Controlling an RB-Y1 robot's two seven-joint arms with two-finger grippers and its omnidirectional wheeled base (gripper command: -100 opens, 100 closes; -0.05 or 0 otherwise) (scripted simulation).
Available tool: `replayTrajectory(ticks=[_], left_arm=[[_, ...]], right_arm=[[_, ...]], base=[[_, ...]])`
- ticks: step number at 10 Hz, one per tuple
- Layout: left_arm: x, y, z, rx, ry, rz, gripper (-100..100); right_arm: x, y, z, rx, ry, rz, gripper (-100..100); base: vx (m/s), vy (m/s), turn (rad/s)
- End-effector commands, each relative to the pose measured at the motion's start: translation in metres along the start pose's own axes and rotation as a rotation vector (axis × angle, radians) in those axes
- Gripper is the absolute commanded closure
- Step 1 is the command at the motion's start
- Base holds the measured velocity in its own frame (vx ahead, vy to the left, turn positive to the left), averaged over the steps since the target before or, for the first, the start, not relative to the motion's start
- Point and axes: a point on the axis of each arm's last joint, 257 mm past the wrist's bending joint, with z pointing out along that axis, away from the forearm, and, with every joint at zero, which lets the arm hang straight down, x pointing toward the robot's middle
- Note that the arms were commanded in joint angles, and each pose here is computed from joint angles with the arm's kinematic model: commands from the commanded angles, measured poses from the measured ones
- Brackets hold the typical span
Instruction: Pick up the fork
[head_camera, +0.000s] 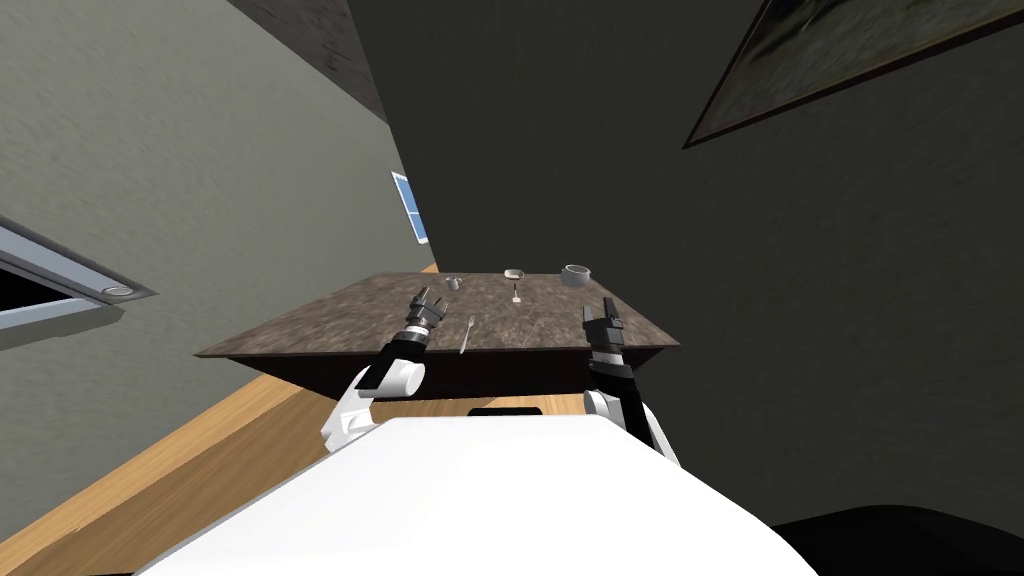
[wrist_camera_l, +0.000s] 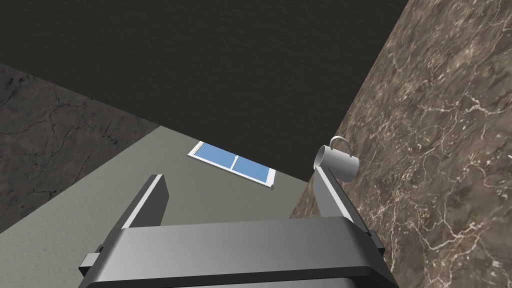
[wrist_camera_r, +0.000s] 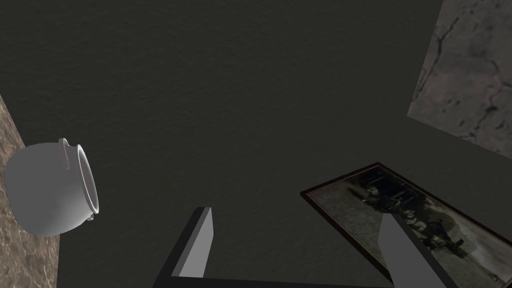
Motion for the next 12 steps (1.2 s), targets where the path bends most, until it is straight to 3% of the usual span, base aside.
replayTrajectory(ticks=[1, 4, 6, 9, 11, 12], left_arm=[[-0.006, 0.012, 0.003, -0.044, -0.020, -0.036, -100], [-0.020, 0.031, 0.014, -0.116, -0.061, -0.129, -100], [-0.025, 0.041, 0.012, -0.153, -0.083, -0.152, -100], [-0.039, 0.060, 0.021, -0.222, -0.135, -0.251, -100], [-0.044, 0.071, 0.018, -0.260, -0.161, -0.270, -100], [-0.050, 0.077, 0.022, -0.282, -0.185, -0.320, -100]], right_arm=[[0.000, 0.000, 0.000, 0.000, 0.000, 0.000, 0], [0.000, 0.000, 0.000, 0.000, 0.000, 0.000, 0], [0.000, 0.000, 0.000, 0.000, 0.000, 0.000, 0], [0.000, 0.000, 0.000, 0.000, 0.000, 0.000, 0], [0.000, 0.000, 0.000, 0.000, 0.000, 0.000, 0], [0.000, 0.000, 0.000, 0.000, 0.000, 0.000, 0]], base=[[0.006, -0.008, -0.038], [0.007, -0.012, -0.056], [0.005, -0.008, -0.013], [0.005, -0.012, -0.057], [0.003, -0.006, -0.019], [0.006, -0.011, -0.067]])
